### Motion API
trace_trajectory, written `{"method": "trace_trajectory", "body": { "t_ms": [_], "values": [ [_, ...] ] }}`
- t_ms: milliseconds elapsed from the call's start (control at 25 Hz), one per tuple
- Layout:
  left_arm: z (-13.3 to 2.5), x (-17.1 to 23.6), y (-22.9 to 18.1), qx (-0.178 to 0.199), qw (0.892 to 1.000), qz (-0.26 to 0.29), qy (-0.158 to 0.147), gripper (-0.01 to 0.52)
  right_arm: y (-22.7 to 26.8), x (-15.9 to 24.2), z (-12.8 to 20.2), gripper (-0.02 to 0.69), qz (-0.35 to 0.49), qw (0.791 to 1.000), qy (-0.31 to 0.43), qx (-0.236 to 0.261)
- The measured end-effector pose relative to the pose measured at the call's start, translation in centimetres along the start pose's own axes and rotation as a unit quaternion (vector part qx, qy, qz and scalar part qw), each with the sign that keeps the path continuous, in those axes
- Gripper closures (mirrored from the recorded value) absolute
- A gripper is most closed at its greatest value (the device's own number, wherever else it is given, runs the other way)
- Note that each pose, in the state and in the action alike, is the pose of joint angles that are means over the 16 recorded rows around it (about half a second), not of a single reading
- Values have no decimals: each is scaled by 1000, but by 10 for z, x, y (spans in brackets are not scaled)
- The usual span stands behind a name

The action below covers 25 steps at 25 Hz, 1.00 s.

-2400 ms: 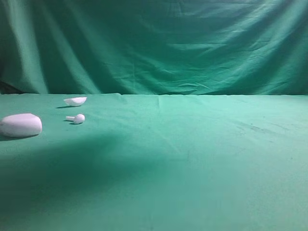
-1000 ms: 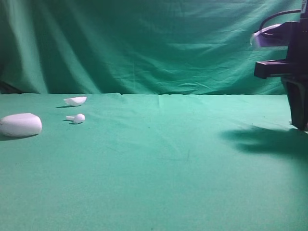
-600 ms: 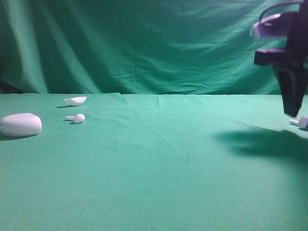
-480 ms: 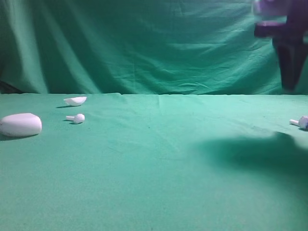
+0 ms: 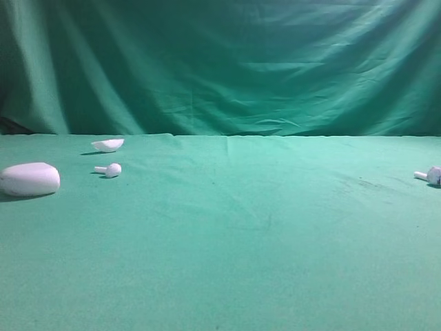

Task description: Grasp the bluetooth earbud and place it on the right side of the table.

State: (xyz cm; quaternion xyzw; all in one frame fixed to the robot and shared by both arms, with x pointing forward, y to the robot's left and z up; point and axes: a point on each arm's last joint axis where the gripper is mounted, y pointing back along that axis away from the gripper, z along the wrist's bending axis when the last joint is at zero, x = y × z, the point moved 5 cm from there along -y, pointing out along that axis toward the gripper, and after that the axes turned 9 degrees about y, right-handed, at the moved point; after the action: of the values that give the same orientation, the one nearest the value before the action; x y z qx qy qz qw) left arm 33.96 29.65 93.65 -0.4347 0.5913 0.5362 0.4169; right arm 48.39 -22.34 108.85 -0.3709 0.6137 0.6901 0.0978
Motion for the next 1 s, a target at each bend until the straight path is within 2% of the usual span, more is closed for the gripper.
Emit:
{"method": "trace_trajectory", "body": {
  "t_ms": [160,280,640,1000],
  "values": [
    [0,0,0,0,1000,0,0,514,43,19,10,641,-59,998,6,-7],
    [0,0,0,0,1000,0,0,514,68,40,16,662,-98,995,8,-8],
    [0,0,0,0,1000,0,0,514,117,98,29,665,-227,974,11,-2],
    [0,0,0,0,1000,0,0,514,147,125,35,665,-327,945,15,7]
  ]
}}
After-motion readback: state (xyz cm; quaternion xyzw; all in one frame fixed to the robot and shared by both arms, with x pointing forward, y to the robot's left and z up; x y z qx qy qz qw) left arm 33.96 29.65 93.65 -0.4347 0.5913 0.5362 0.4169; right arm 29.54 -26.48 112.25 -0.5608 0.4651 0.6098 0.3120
